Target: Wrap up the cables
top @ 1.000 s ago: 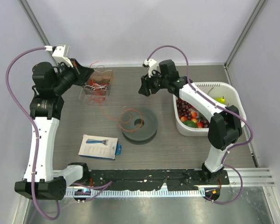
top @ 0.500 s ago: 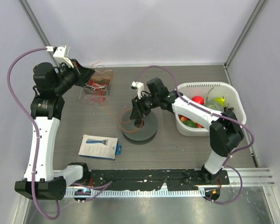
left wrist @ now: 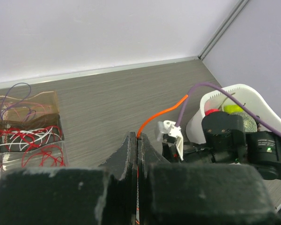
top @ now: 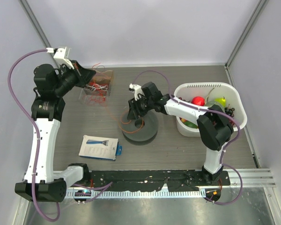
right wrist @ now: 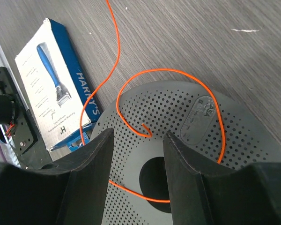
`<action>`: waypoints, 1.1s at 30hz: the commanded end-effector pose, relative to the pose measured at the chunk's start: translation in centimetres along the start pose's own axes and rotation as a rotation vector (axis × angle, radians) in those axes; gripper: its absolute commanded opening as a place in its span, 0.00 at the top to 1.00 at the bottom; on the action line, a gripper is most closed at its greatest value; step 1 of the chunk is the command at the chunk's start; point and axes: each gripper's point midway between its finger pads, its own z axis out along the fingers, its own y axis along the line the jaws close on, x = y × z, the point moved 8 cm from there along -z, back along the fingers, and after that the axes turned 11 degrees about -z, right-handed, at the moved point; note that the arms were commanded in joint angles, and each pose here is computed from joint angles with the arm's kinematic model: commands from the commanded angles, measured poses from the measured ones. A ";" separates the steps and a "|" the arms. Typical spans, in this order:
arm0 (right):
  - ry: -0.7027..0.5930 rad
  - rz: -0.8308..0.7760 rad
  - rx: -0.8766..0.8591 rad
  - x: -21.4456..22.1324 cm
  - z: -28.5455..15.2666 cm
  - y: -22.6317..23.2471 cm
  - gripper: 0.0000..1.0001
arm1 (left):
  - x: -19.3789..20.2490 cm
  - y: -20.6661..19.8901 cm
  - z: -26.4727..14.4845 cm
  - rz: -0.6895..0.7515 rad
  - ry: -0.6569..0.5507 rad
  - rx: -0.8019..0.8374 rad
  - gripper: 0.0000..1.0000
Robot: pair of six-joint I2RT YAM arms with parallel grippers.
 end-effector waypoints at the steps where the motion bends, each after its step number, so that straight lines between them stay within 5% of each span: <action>1: -0.061 -0.030 0.010 -1.8 0.9 0.5 0.49 | -1.1 -1.3 -0.7 0.035 -0.066 0.058 1.00; 10: -0.029 0.046 -0.024 -0.7 2.7 0.4 0.61 | -0.8 -1.2 -0.7 0.017 -0.079 0.060 1.00; 15: -0.089 0.035 -0.039 -3.6 0.8 0.2 0.99 | -0.5 -0.8 -0.6 0.010 -0.065 0.036 1.00; 19: -0.217 0.047 0.005 -8.6 -5.2 -2.1 0.99 | 0.2 0.6 -0.3 -0.010 -0.057 -0.056 1.00; 24: -0.496 0.062 0.228 -15.8 -17.9 -7.4 0.99 | -0.4 3.4 -0.3 -0.075 -0.085 -0.183 1.00; 33: -0.796 0.132 0.849 -14.6 -38.7 -17.2 0.99 | -3.0 7.0 -1.6 -0.097 -0.178 -0.312 1.00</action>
